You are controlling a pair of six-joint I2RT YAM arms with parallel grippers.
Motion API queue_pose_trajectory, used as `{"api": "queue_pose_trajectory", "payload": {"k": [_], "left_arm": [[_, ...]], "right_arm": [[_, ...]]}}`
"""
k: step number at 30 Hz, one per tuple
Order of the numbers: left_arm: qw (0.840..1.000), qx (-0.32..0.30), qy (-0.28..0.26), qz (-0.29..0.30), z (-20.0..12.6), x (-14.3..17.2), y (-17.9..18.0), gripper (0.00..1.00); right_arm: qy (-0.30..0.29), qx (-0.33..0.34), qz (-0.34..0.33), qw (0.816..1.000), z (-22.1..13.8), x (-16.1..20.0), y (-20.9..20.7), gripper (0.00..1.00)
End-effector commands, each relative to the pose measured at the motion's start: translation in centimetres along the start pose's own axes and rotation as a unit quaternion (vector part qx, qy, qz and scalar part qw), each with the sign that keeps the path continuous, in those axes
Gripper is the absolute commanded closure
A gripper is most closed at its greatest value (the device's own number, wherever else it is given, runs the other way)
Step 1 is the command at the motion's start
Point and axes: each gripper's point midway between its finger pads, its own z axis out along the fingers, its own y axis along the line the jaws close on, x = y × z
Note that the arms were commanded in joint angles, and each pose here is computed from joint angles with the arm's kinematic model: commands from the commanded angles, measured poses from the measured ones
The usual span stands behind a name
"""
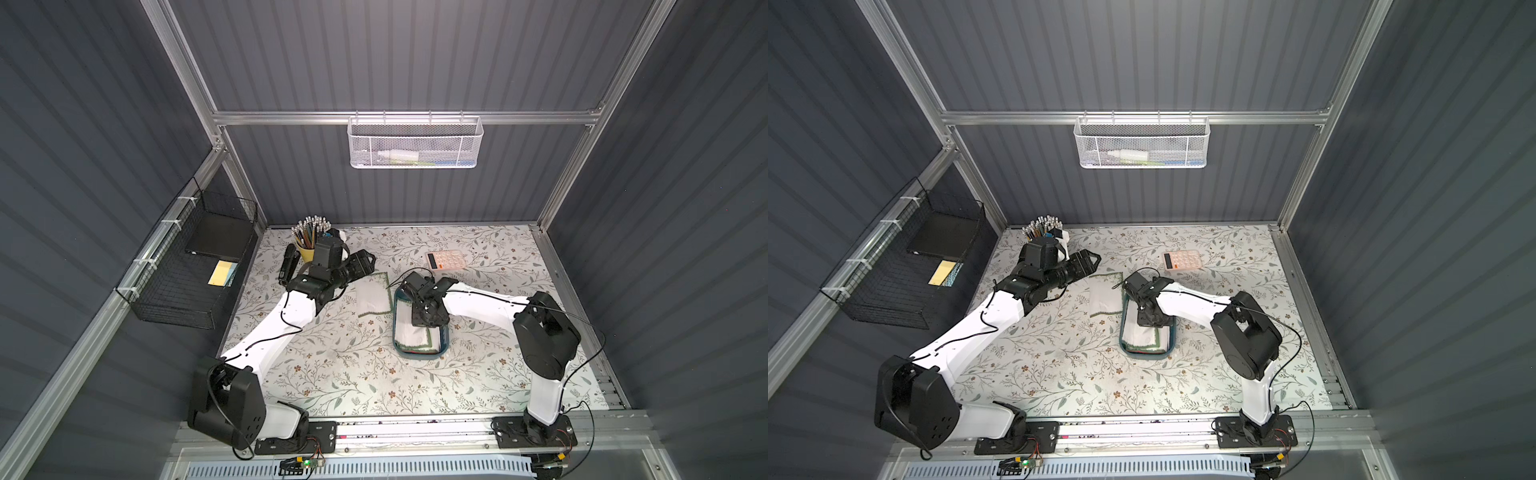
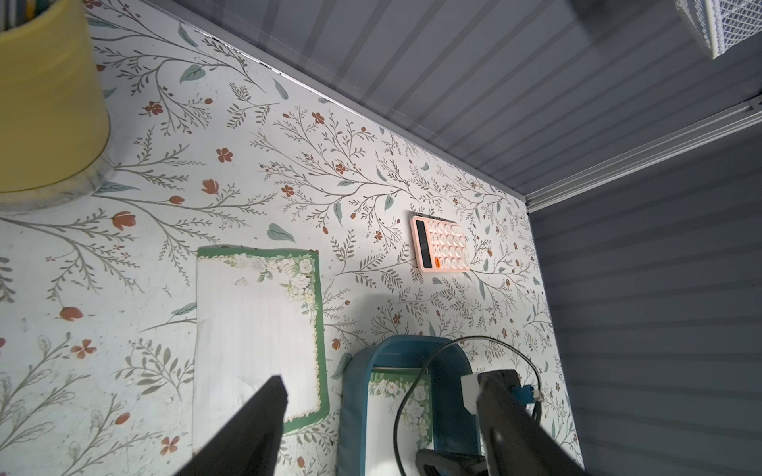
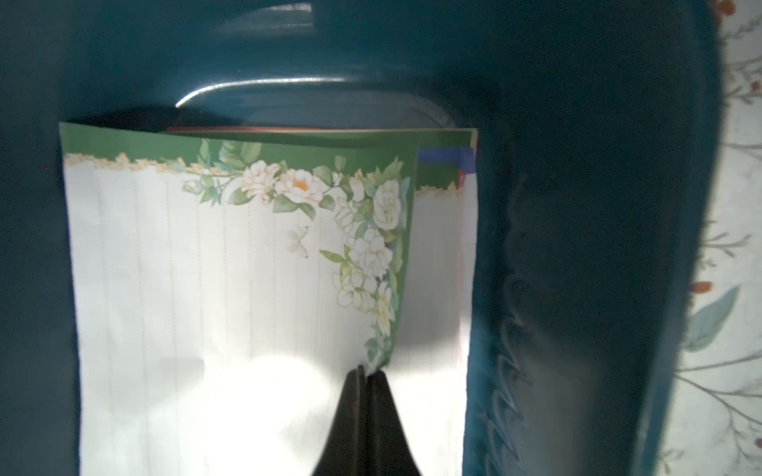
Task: Take out the stationery paper from the storage box
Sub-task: Pick up the stationery paper from the storage box.
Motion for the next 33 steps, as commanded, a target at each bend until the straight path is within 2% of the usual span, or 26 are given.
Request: {"api": "queue_pose_trajectory", "payload": {"k": [1, 4, 10, 19, 26, 29, 33], "left_arm": [[1.000, -0.014, 0.011, 0.002, 0.6, 0.8, 1.0, 0.24], [1.000, -0.014, 0.013, 0.001, 0.7, 0.9, 1.0, 0.24], [1.000, 0.001, 0.011, 0.009, 0.4, 0.8, 0.4, 0.24], [0.995, 0.089, 0.001, 0.050, -1.0, -0.3, -3.6, 0.22], [0.979, 0.191, 0.018, 0.070, -2.2, 0.4, -6.9, 0.22], [0.974, 0.213, 0.033, 0.073, -2.1, 1.0, -7.3, 0.24], [0.958, 0.272, 0.070, 0.063, -1.9, 2.6, -8.0, 0.28]], "right_arm": [[-0.013, -0.001, -0.001, 1.000, -1.3, -0.4, -0.2, 1.00], [-0.025, -0.004, 0.000, 1.000, -2.7, -1.0, -0.3, 1.00], [-0.084, -0.028, 0.007, 0.996, -7.6, -3.7, -0.3, 1.00], [-0.156, -0.079, 0.019, 0.984, -14.2, -6.4, -0.1, 1.00], [-0.202, -0.088, 0.032, 0.975, -16.8, -7.1, -1.7, 1.00], [-0.237, -0.115, 0.037, 0.964, -18.9, -7.7, -2.0, 1.00], [-0.279, -0.153, 0.048, 0.947, -21.2, -8.3, -2.5, 1.00]]}}
